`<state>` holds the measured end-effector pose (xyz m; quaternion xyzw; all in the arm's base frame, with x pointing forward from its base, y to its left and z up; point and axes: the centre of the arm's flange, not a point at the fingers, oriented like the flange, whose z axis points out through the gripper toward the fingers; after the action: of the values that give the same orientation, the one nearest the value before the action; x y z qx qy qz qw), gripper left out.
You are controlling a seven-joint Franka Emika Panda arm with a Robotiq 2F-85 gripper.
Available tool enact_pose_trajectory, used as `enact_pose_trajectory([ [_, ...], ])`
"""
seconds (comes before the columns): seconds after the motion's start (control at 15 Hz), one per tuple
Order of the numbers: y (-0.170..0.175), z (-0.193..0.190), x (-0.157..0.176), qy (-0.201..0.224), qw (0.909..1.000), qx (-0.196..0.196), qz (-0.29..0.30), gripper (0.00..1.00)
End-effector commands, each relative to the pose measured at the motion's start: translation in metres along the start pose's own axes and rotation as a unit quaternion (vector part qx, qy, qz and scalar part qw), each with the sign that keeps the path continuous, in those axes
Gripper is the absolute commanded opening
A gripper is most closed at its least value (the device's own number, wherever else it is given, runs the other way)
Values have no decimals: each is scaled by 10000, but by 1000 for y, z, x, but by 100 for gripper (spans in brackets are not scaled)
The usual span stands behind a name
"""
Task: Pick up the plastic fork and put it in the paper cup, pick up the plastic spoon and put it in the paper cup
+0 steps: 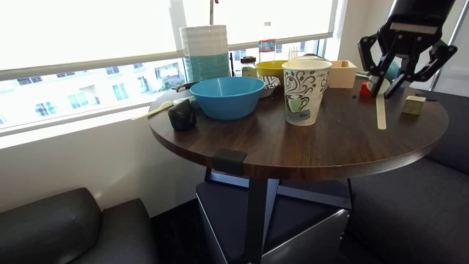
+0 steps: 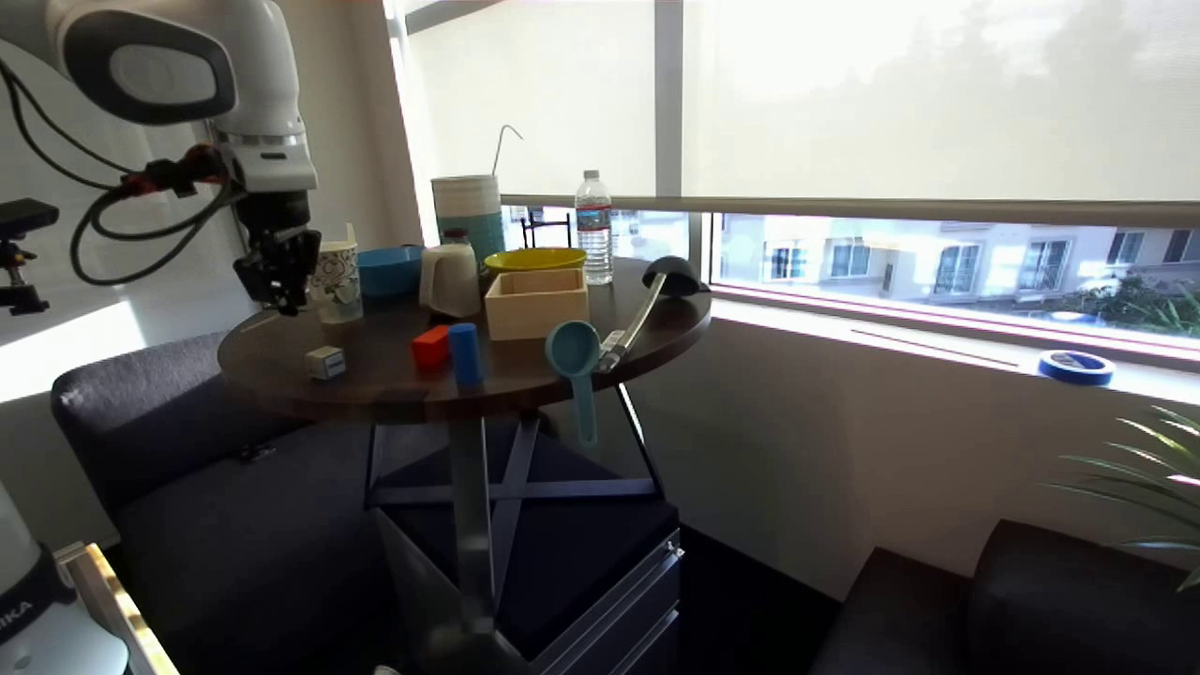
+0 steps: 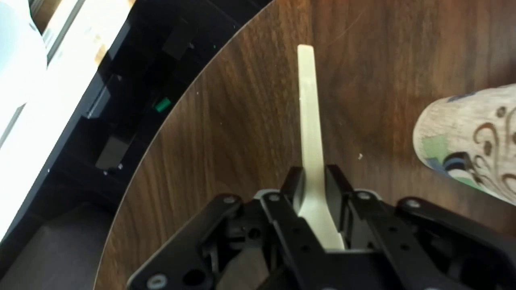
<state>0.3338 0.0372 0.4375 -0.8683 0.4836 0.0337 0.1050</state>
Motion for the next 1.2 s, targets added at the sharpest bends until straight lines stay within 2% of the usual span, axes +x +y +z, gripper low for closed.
enact_pose_trajectory([
  [0.0, -17, -52, -30, 917, 9947, 171, -424, 5],
  [0.27, -39, -92, -52, 1753, 9764, 486, -1163, 5],
  [0.53, -62, -112, -74, 2442, 9476, 926, -1841, 5],
  [0.8, -87, -104, -94, 2957, 9115, 1236, -2578, 5],
  [0.87, -92, -100, -97, 3028, 9047, 1247, -2724, 5],
  [1.0, -100, -89, -98, 3195, 8941, 1202, -2899, 5],
  [1.13, -103, -76, -97, 3257, 8880, 1117, -3047, 5],
])
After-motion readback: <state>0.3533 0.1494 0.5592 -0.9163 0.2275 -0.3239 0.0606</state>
